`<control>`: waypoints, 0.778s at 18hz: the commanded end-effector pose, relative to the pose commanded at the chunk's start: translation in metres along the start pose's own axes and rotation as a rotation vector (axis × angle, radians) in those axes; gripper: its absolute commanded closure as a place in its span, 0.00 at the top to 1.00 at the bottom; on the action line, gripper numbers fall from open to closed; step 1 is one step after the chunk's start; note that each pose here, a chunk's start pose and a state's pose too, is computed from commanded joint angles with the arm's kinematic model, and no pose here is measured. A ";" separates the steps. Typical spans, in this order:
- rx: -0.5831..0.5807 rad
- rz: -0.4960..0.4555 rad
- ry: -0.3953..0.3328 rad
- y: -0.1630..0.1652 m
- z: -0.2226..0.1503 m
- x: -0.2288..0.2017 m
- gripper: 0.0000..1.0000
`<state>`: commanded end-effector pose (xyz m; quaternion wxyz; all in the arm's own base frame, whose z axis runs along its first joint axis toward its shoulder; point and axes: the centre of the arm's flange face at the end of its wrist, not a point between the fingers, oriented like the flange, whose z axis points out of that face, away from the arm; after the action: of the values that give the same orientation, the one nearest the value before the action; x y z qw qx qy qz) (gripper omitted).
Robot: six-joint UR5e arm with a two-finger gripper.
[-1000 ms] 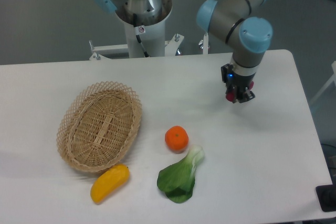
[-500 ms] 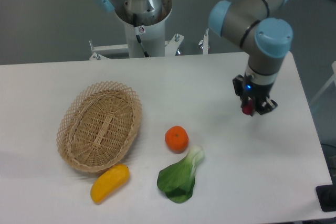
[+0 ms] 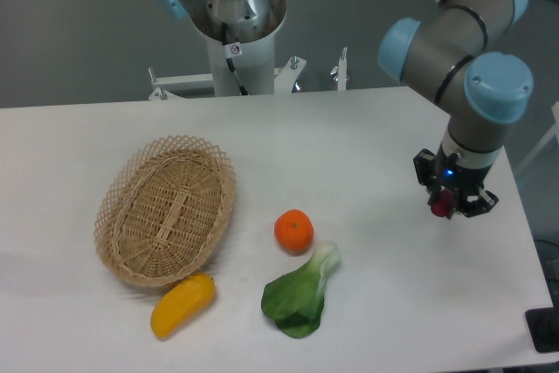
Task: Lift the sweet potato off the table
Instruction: 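Lift the held sweet potato up and carry it away from the basket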
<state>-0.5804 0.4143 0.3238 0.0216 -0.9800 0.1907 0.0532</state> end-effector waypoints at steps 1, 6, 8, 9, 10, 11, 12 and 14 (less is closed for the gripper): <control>0.000 0.000 0.000 0.000 0.003 -0.003 0.32; -0.003 -0.001 -0.002 0.001 0.003 -0.005 0.32; 0.000 0.000 -0.002 0.000 0.002 -0.005 0.32; 0.002 0.000 0.000 0.000 0.003 -0.005 0.33; 0.003 0.000 -0.001 -0.001 0.002 -0.005 0.34; 0.005 0.000 -0.001 -0.001 0.002 -0.006 0.34; 0.003 -0.002 0.000 0.001 0.003 -0.006 0.34; 0.000 0.000 -0.002 0.000 0.002 -0.006 0.33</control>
<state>-0.5863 0.4170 0.3229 0.0217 -0.9799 0.1907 0.0539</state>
